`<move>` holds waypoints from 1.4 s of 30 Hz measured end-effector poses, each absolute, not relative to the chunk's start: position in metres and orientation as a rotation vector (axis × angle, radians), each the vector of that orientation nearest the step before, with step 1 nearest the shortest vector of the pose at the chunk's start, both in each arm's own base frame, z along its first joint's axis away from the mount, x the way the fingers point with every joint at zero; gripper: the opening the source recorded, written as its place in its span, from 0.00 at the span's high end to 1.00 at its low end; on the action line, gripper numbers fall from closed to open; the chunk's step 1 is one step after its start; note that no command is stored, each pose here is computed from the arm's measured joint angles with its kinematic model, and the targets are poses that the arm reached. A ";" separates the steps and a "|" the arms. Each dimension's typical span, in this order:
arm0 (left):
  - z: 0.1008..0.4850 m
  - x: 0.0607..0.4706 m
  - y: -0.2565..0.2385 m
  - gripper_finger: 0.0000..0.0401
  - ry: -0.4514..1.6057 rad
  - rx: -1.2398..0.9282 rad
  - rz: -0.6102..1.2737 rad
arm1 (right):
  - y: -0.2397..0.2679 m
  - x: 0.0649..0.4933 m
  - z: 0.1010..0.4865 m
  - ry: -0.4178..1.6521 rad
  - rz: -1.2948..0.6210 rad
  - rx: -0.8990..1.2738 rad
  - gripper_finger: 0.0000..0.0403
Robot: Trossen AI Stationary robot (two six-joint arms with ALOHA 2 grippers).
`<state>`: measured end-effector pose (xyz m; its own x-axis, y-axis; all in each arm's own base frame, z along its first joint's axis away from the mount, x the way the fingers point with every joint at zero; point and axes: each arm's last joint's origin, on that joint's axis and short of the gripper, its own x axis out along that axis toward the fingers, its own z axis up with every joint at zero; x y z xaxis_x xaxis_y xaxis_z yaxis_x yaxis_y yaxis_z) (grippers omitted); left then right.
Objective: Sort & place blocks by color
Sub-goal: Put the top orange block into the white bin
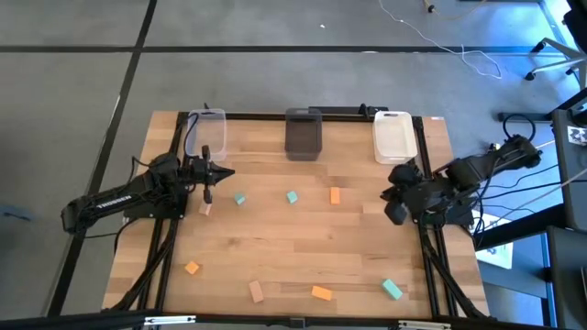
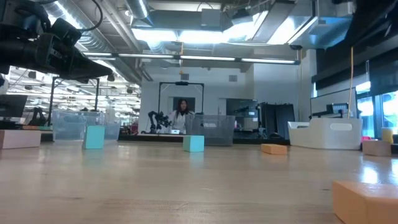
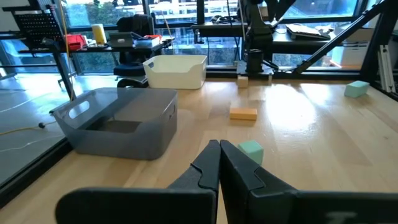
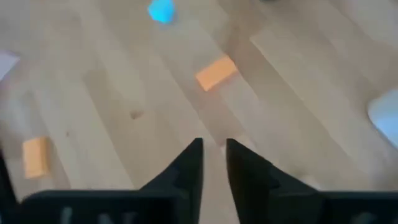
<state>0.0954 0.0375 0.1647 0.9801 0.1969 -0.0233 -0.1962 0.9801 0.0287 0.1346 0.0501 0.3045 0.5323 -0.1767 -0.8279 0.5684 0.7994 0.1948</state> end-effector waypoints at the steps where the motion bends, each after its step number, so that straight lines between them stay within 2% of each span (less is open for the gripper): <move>1: 0.165 0.095 0.037 1.00 0.024 0.024 0.198 | 0.049 0.137 0.304 0.914 -0.496 0.501 0.75; 4: 0.167 0.095 0.037 1.00 0.005 0.030 0.197 | 0.044 0.142 0.301 0.967 -0.570 0.576 0.64; 7: 0.178 0.094 0.037 1.00 -0.033 0.009 0.196 | 0.035 0.145 0.298 1.010 -0.710 0.753 0.55; 11: 0.207 0.089 0.035 1.00 -0.105 -0.032 0.214 | 0.022 0.147 0.295 1.015 -0.857 0.961 0.49; 14: 0.229 0.083 0.033 1.00 -0.072 0.019 0.238 | 0.012 0.147 0.295 0.994 -0.931 1.005 0.48; 20: 0.268 0.079 0.034 1.00 0.116 0.002 0.323 | -0.004 0.150 0.291 1.024 -1.027 1.087 0.51; 25: 0.295 0.090 0.039 1.00 0.227 0.000 0.322 | -0.011 0.152 0.283 1.108 -1.142 1.063 0.53; 31: 0.322 0.108 0.048 1.00 0.260 0.011 0.318 | -0.017 0.165 0.271 1.199 -1.199 1.097 0.53; 37: 0.339 0.124 0.052 1.00 0.342 0.052 0.284 | -0.020 0.159 0.237 1.355 -1.257 1.154 0.53; 42: 0.343 0.134 0.053 1.00 0.376 0.072 0.255 | -0.022 0.151 0.208 1.381 -1.272 1.158 0.53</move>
<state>0.1336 0.0531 0.3430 0.8984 0.2595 -0.3543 -0.2328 0.9655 0.1168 0.1511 -0.0219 0.2080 -0.1540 0.0598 -0.9863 0.9878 0.0313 -0.1524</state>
